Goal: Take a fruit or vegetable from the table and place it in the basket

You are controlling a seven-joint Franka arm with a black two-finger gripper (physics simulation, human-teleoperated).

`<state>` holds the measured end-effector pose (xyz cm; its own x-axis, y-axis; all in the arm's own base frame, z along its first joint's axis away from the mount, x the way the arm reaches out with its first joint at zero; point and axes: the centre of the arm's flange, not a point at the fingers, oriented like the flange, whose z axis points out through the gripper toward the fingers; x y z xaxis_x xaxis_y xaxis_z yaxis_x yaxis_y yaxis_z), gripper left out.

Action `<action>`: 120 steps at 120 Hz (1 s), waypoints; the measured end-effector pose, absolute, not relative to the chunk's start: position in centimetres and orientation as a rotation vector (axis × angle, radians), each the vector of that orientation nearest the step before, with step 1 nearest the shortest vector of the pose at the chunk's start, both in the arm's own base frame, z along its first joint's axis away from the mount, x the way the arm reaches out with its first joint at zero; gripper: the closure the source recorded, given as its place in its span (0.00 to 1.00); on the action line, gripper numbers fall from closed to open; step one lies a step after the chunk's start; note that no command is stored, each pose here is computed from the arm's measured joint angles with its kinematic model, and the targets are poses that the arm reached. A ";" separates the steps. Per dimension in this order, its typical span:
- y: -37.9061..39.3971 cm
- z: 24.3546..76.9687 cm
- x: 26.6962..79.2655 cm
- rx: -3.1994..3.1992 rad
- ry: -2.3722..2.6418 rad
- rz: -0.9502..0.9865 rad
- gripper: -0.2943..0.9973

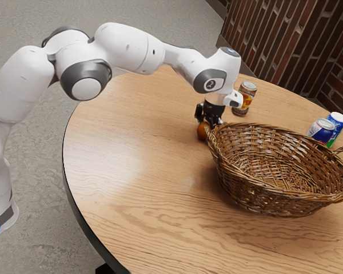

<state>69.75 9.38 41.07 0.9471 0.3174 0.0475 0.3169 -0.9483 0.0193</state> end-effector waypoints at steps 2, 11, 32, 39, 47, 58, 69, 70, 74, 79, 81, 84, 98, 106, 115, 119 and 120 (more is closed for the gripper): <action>9.4 41.2 69.7 3.088 0.503 0.081 0.47; 9.1 42.4 69.7 3.086 0.496 0.110 0.48; 6.0 54.5 68.3 3.055 0.405 0.355 0.49; 3.9 58.1 67.8 3.057 0.344 0.421 0.49; 1.0 61.1 67.5 3.068 0.268 0.473 0.49; -4.0 63.6 67.0 3.088 0.139 0.512 0.49; -9.4 65.3 66.2 3.100 0.005 0.545 0.49; -9.9 65.4 66.2 3.101 -0.007 0.547 0.49; -11.6 65.6 66.0 3.103 -0.048 0.550 0.49; -13.2 65.6 65.8 3.106 -0.087 0.553 0.49; -13.8 65.6 65.8 3.107 -0.100 0.554 0.50; -14.5 65.6 65.8 3.108 -0.116 0.555 0.50; -16.9 65.1 66.0 3.109 -0.172 0.550 0.49; -17.3 65.0 66.0 3.109 -0.182 0.547 0.41; -17.7 64.9 66.0 3.106 -0.192 0.550 0.33; -17.8 65.0 66.0 3.104 -0.194 0.551 0.31; -17.8 65.0 65.9 3.104 -0.194 0.552 0.31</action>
<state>65.95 -17.77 64.98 0.9315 -0.1237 0.3421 -0.1178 -0.9923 -0.0383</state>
